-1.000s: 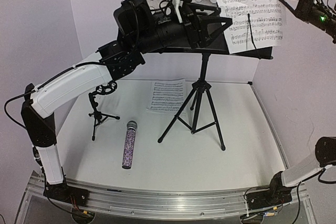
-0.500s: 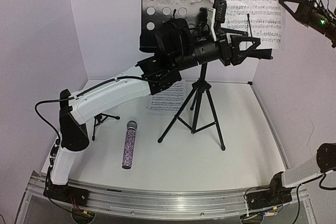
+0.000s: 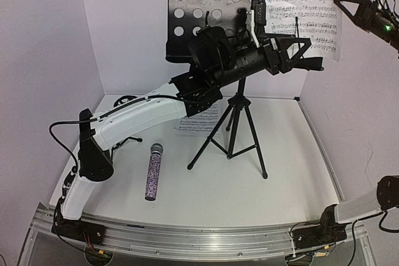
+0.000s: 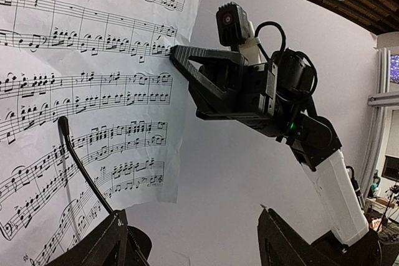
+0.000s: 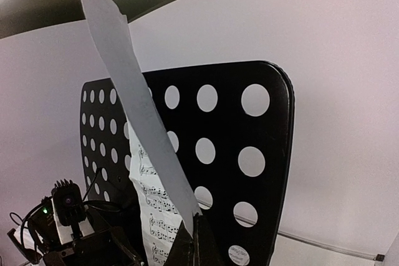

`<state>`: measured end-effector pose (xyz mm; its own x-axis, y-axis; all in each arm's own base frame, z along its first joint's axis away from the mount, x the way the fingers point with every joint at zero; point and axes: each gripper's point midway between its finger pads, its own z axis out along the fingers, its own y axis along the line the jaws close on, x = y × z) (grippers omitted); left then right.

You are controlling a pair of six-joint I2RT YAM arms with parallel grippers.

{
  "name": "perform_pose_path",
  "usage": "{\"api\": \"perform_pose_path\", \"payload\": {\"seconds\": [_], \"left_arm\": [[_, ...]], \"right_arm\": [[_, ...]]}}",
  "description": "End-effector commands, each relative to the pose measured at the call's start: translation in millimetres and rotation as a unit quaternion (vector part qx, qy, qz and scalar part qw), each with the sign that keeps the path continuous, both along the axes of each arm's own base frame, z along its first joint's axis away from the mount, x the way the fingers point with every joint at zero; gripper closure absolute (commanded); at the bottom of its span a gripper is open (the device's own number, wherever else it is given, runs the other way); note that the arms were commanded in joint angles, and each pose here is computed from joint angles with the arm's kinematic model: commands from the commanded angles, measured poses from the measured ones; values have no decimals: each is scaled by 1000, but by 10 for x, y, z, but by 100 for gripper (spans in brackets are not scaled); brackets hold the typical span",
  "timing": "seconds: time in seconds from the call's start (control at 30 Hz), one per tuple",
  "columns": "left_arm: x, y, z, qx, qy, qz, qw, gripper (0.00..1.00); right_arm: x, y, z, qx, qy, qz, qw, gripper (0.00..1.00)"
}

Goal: Pack up the instrument practice props

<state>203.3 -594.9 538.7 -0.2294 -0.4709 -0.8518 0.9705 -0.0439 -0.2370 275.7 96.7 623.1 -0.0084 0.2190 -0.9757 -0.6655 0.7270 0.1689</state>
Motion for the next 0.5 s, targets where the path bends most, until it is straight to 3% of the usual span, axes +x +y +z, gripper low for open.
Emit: {"api": "perform_pose_path", "payload": {"seconds": [0.0,0.1,0.23,0.33,0.47], "left_arm": [[-42,-243,-289,15,54,-21,998,27],[-47,-259,-297,15,50,-12,999,28],[-298,-209,-104,12,-71,76,994,32],[-354,-99,12,7,-155,169,973,32],[-165,88,59,17,-151,284,947,31]], "right_arm": [[-72,29,46,-3,-16,9,1000,100],[-108,28,53,-4,-21,7,1000,100],[-110,24,37,-1,-17,6,1000,100],[-101,25,2,0,-11,7,1000,100],[-106,22,-43,-2,-10,5,1000,100]]}}
